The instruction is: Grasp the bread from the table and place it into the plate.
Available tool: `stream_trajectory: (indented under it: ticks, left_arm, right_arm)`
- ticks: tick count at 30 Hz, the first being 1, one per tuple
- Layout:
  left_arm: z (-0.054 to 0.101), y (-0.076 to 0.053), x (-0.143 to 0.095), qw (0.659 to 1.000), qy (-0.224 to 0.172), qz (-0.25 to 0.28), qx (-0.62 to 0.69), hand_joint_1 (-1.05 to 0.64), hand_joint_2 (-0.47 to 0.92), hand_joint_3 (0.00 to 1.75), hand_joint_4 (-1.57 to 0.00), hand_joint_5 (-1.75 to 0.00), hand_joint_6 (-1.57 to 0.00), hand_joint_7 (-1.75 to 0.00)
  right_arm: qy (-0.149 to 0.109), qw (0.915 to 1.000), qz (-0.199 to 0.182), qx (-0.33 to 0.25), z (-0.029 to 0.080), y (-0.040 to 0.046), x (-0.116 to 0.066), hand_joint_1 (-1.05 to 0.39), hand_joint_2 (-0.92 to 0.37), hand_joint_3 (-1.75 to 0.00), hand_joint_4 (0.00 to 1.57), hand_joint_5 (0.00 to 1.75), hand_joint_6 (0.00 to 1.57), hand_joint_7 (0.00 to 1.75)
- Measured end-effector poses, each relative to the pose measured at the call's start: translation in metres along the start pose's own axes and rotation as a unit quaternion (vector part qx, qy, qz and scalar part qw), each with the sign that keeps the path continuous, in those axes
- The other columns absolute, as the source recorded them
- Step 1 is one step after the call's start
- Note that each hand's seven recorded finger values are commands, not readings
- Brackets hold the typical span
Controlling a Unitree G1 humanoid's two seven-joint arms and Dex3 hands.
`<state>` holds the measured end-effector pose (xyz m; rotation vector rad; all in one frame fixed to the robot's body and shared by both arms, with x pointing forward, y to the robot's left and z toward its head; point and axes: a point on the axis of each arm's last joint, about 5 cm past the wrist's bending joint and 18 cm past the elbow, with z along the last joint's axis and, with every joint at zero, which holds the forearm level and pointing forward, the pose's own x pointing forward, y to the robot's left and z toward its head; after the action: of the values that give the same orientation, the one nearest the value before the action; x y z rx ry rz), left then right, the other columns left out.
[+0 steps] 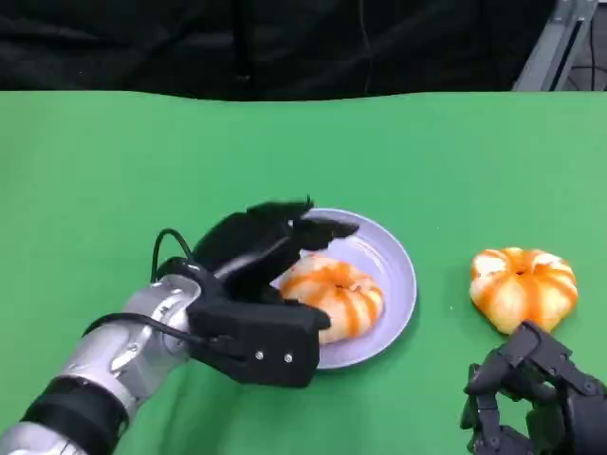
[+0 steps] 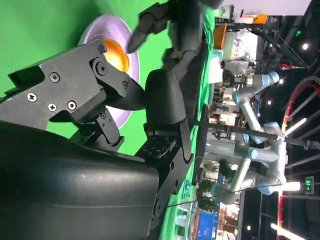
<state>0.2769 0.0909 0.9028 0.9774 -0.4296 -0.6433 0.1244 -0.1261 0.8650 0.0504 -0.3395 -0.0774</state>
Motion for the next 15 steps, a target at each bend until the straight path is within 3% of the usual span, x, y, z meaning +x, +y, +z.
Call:
stream_trajectory:
  ticks: [2,4,6,8,9,10,11,13,15]
  left_arm:
    - [0.001,0.000,-0.002,1.000,-0.003,-0.001,-0.006,-1.05,0.92,0.60,0.00,0.00,-0.25,0.00]
    - [0.001,0.000,-0.006,0.999,-0.002,0.000,-0.033,-0.49,0.90,0.23,-0.41,-0.14,-0.53,-0.06]
    - [0.002,0.004,-0.013,0.993,-0.021,0.023,-0.116,-0.12,0.92,0.22,-0.71,-0.24,-0.74,-0.12]
    - [0.002,0.010,-0.021,0.978,-0.041,0.057,-0.199,0.03,0.92,0.26,-0.85,-0.30,-0.85,-0.15]
    - [0.002,0.013,-0.026,0.967,-0.051,0.076,-0.240,0.13,0.82,0.63,-1.00,-0.52,-1.03,-0.28]
    - [0.001,0.016,-0.031,0.954,-0.060,0.095,-0.279,0.17,0.66,1.02,-1.01,-0.91,-1.12,-0.48]
    - [0.001,0.020,-0.037,0.939,-0.065,0.113,-0.319,0.19,0.55,1.27,-0.98,-1.20,-1.06,-0.82]
    - [0.001,0.025,-0.051,0.904,-0.069,0.136,-0.400,0.19,0.49,1.45,-0.99,-1.52,-0.97,-1.32]
    - [0.002,0.029,-0.069,0.868,-0.065,0.143,-0.470,0.20,0.53,1.49,-1.02,-1.65,-0.92,-1.55]
  right_arm:
    - [0.000,1.0000,-0.001,0.000,0.000,-0.0001,0.000,-0.08,-0.65,-1.00,0.86,1.75,0.70,1.66]
    - [-0.001,1.0000,0.000,0.000,0.000,0.0000,0.000,-0.07,-0.63,-1.03,0.85,1.75,0.71,1.64]
    - [-0.003,1.0000,-0.001,-0.001,0.000,-0.0003,0.000,-0.08,-0.62,-1.04,0.85,1.75,0.71,1.63]
    - [-0.004,1.0000,-0.002,-0.001,0.000,-0.0005,0.000,-0.08,-0.62,-1.04,0.84,1.75,0.71,1.63]
    - [-0.004,1.0000,-0.001,-0.002,0.000,-0.0006,0.001,-0.07,-0.61,-1.07,0.84,1.75,0.71,1.62]
    - [-0.005,1.0000,-0.001,-0.004,0.000,-0.0006,0.001,-0.07,-0.61,-1.09,0.84,1.75,0.71,1.62]
    - [-0.005,1.0000,0.000,-0.004,0.000,-0.0006,0.001,-0.06,-0.60,-1.10,0.83,1.75,0.71,1.61]
    - [-0.005,1.0000,0.000,-0.004,0.000,-0.0005,0.001,-0.07,-0.60,-1.12,0.83,1.75,0.72,1.61]
    - [-0.005,1.0000,0.000,-0.003,0.000,-0.0007,0.001,-0.06,-0.60,-1.13,0.84,1.75,0.72,1.61]
